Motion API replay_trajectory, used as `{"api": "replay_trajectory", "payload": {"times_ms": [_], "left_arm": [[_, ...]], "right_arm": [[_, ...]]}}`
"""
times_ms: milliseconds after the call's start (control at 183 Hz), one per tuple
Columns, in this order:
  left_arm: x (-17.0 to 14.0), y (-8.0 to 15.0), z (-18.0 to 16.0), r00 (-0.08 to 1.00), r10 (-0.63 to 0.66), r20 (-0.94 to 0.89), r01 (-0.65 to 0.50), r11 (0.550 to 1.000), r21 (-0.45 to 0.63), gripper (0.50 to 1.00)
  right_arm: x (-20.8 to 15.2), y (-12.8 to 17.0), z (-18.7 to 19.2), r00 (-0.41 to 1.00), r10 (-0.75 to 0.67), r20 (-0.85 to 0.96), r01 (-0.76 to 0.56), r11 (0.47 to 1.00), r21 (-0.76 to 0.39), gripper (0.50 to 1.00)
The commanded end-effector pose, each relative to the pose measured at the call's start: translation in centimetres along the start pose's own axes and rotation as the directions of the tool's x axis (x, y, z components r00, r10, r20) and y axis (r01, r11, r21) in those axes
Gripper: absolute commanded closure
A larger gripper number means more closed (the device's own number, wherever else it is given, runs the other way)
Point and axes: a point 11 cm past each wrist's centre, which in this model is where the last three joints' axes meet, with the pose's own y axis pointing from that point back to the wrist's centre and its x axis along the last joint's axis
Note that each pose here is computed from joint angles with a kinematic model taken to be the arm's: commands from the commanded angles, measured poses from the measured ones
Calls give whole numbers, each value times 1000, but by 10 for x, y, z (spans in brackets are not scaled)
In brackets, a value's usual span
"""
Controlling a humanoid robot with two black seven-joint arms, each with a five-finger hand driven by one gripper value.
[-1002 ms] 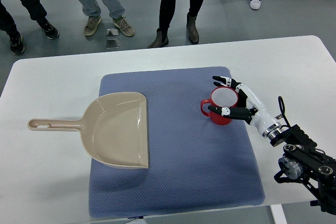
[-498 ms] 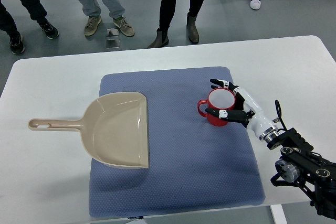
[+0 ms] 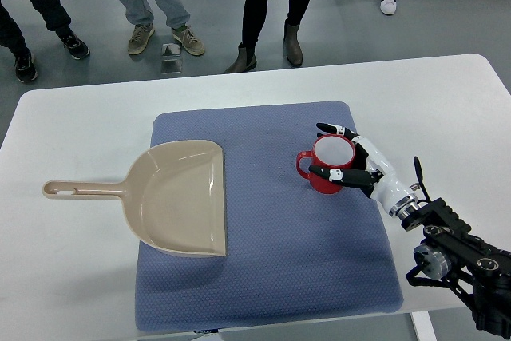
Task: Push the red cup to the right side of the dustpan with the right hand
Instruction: 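Push the red mug with the right hand toward the dustpan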
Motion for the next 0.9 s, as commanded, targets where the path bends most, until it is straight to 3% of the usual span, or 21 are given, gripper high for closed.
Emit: {"api": "replay_trajectory", "payload": {"times_ms": [0,892], "left_arm": [[0,0,0,1000,0,0,0,1000,0,500],[0,0,0,1000,0,0,0,1000,0,500]], "right_arm": [[-1,-2,-2,1000,-4,1,4,1000,4,572],[-50,-12,6,986,-137,95,136,990,19,572]]}}
